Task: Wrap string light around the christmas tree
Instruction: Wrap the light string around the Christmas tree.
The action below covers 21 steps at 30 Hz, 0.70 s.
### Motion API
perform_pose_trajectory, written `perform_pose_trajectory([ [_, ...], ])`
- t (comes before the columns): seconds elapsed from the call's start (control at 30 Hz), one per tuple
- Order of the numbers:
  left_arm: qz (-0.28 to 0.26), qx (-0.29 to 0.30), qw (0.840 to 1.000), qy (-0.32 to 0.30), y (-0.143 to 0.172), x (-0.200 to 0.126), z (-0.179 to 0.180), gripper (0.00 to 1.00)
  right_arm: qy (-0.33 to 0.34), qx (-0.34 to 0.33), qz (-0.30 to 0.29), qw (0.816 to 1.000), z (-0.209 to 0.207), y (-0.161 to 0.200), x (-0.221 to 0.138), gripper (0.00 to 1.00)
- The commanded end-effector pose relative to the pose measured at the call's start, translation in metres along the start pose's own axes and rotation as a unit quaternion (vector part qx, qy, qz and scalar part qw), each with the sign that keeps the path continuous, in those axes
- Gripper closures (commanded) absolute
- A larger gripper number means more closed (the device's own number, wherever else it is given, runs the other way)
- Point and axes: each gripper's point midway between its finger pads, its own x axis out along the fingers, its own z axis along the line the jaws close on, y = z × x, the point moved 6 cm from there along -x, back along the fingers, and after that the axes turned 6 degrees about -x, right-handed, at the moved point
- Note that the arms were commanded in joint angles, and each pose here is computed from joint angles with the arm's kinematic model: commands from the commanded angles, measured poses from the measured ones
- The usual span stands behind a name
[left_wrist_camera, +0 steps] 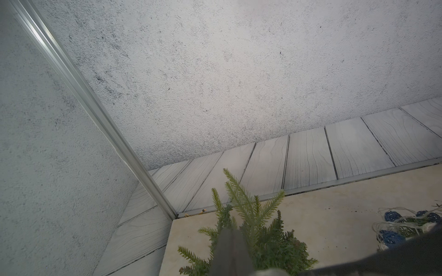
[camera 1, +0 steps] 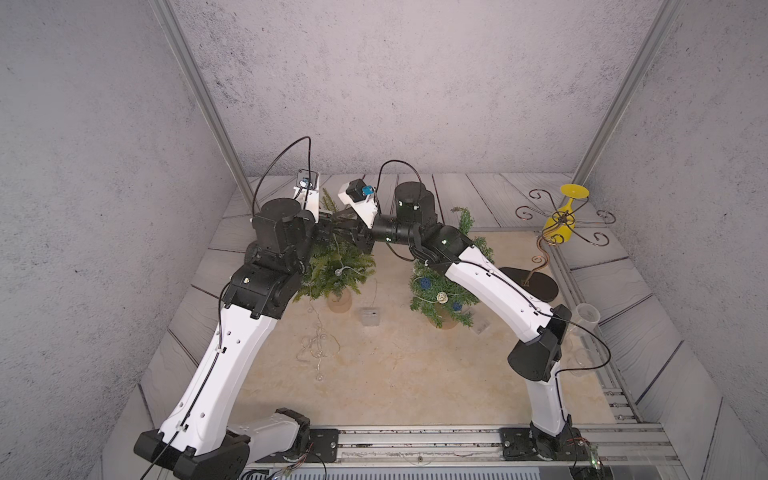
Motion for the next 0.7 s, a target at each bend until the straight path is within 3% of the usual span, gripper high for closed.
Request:
perform_pose_trajectory([
  [0.0, -0.021, -0.007, 1.000, -0.007, -0.009, -0.011, 0.009, 1.00, 0.009, 0.013, 0.035, 0.999, -0.006, 0.026, 0.015, 0.79],
  [0.1, -0.026, -0.007, 1.000, -0.016, -0.012, -0.014, 0.012, 1.00, 0.008, 0.013, 0.043, 0.999, -0.004, 0.030, 0.012, 0.65],
  [0.27, -0.030, -0.016, 0.999, -0.003, -0.012, -0.016, 0.010, 1.00, -0.001, 0.017, 0.041, 0.999, -0.002, 0.033, 0.014, 0.64],
  [0.5, -0.026, -0.018, 0.999, 0.008, -0.008, -0.014, 0.007, 1.00, -0.021, 0.012, 0.034, 0.999, -0.002, 0.034, 0.025, 0.88],
  [0.57, -0.024, -0.019, 0.999, 0.012, -0.006, -0.012, 0.006, 1.00, -0.023, 0.008, 0.026, 0.999, -0.001, 0.029, 0.023, 1.00],
  [0.67, -0.024, -0.025, 0.999, 0.021, 0.001, -0.012, 0.004, 1.00, 0.003, -0.002, 0.029, 1.000, -0.006, 0.023, 0.017, 1.00],
])
